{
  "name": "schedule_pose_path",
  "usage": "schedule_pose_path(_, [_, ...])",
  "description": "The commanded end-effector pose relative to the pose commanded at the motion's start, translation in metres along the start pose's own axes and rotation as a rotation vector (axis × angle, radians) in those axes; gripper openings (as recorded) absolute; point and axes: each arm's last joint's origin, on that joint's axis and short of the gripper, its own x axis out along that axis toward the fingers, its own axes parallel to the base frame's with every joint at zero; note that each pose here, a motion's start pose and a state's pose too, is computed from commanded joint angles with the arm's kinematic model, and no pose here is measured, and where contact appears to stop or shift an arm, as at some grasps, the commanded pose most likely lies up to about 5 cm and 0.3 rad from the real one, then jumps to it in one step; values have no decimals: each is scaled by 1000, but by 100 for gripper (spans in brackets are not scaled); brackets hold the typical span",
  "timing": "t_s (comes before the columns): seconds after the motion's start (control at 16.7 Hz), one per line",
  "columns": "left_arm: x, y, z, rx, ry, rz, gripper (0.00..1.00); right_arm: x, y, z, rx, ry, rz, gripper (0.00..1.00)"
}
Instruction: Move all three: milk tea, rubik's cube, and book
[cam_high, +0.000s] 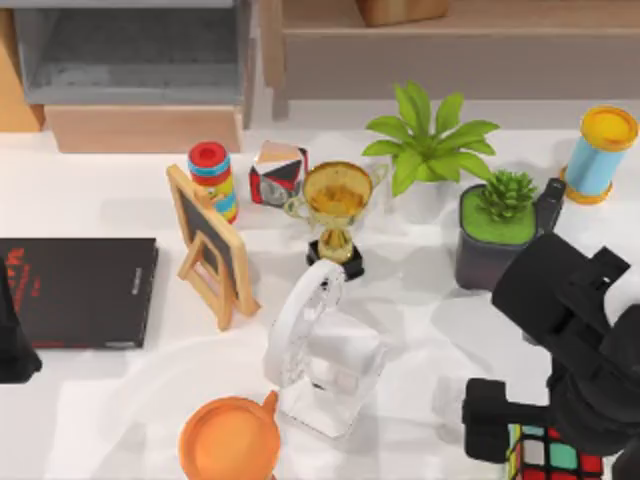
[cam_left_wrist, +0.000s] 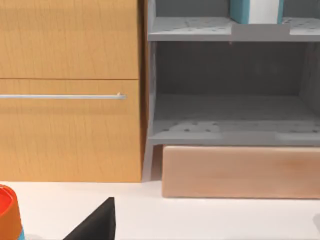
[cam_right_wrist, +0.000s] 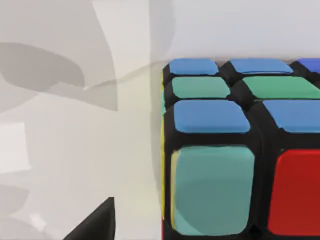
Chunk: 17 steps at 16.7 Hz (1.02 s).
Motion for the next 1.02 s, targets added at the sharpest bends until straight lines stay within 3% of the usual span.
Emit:
schedule_pose_path(0.06, [0,0,0,0,0,0,100,0,0,0,0,0,0,100])
schedule_pose_path(0.84, [0,0,0,0,0,0,100,0,0,0,0,0,0,2])
schedule_pose_path(1.02, [0,0,0,0,0,0,100,0,0,0,0,0,0,0])
